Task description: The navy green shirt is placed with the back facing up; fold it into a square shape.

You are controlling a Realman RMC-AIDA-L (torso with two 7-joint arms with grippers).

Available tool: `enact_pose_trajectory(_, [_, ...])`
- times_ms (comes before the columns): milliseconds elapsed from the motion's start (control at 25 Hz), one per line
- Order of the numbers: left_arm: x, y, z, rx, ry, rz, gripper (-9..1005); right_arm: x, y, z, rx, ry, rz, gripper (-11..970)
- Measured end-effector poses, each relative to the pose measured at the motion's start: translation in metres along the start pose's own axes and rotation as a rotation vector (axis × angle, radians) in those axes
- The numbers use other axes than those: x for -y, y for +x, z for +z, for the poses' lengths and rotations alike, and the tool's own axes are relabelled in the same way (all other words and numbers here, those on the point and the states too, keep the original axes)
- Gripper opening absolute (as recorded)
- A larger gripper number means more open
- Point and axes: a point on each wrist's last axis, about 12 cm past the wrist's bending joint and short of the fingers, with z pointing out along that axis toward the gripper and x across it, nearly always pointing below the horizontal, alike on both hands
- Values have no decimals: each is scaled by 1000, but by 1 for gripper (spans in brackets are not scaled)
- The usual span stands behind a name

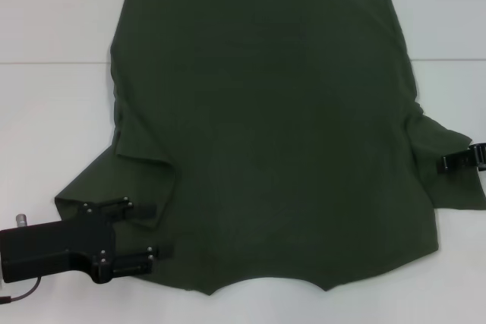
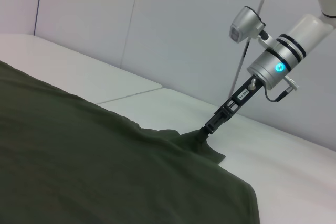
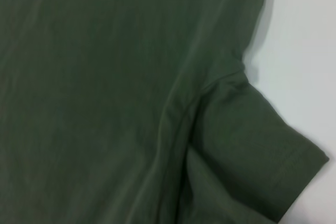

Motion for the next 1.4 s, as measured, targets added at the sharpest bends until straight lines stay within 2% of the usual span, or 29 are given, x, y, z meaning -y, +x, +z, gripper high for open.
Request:
enact_pose_trajectory(80, [-1,0,0,-1,-3,1,764,-1,-1,0,-1,1,-4,924])
enact_pose_trajectory(400, [-3,-2,0,-4,-7,6,764,-2,0,4,-6,10,-12,817])
enact_pose_trajectory(640, [-3,-3,0,-5,-6,5,763,-1,-1,4,-2,17,-26,697])
enact_pose_trajectory(1080, [-5,-4,0,-7,-17,7,764,-6,-3,7,-24,29,-72,635])
enact_pose_trajectory(1280, [-5,-4,0,-7,-18,7,763,-7,-4,8,-22,30,-72,405])
enact_pose_trajectory(1360, [-6,-4,0,-7,-17,8,763,-7,-4,8,-17,33,-72,196])
enact_pose_trajectory(1400, [-6,-4,0,-7,-17,8,763,-7,-4,8,-16,34,-72,185])
